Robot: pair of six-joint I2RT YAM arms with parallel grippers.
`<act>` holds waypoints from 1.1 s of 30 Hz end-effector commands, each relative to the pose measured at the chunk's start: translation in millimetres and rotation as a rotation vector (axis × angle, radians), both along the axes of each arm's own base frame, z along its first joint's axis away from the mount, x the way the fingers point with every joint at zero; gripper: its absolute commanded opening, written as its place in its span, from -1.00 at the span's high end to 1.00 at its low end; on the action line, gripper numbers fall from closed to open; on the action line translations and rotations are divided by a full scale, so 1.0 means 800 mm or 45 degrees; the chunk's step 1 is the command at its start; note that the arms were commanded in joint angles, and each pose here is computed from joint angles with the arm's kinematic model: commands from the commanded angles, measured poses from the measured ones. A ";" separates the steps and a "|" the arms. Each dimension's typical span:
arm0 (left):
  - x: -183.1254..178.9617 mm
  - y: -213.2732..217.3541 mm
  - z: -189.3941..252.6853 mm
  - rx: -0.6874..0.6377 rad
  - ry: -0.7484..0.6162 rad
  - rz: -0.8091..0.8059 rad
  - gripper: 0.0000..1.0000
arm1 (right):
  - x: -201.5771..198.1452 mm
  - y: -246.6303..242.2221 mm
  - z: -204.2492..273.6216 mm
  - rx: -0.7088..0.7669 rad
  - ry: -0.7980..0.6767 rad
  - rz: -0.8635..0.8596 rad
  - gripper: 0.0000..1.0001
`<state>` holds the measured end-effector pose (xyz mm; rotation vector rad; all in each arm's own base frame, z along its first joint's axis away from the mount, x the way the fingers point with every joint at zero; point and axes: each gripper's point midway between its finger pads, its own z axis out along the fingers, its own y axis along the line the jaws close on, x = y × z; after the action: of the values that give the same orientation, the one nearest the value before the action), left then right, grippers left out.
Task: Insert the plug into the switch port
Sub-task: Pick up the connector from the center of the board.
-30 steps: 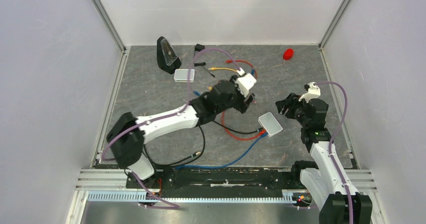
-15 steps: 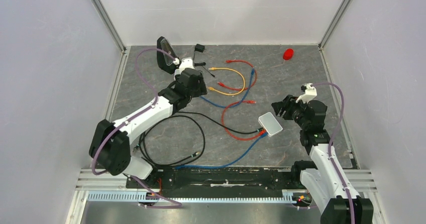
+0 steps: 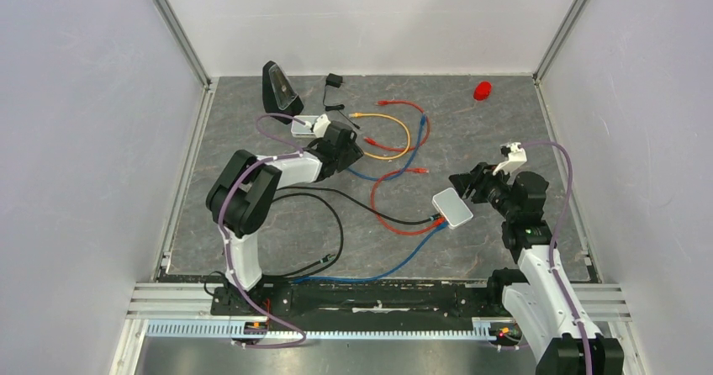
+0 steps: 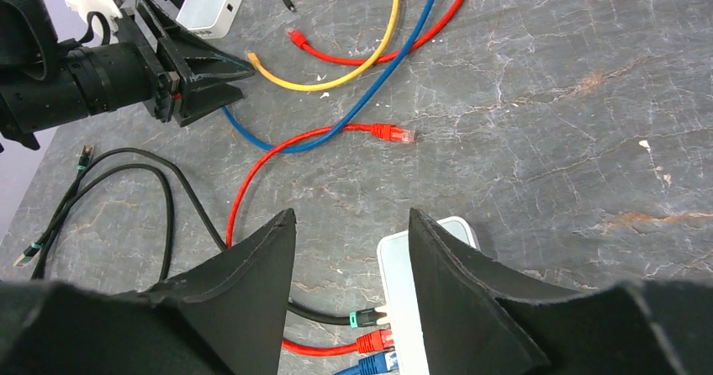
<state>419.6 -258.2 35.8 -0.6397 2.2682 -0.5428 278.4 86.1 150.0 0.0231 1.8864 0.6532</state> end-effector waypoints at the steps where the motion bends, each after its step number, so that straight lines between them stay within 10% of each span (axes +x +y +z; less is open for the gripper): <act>1: 0.036 -0.019 0.034 -0.155 -0.109 0.108 -0.14 | 0.002 0.006 0.006 0.001 -0.049 0.041 -0.07; 13: 0.038 -0.019 -0.012 -0.175 -0.033 0.175 0.03 | 0.001 0.010 0.001 0.027 -0.035 0.059 -0.07; 22: 0.051 -0.011 0.010 -0.187 -0.097 0.193 0.94 | 0.001 0.012 0.029 0.063 -0.090 0.051 -0.07; 33: 0.068 0.008 0.127 0.029 -0.463 -0.028 0.96 | 0.001 0.004 0.049 -0.026 -0.149 0.041 -0.10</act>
<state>453.3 -260.5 46.7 -0.7204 2.1475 -0.6161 272.4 91.6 158.0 0.0018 1.8481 0.6893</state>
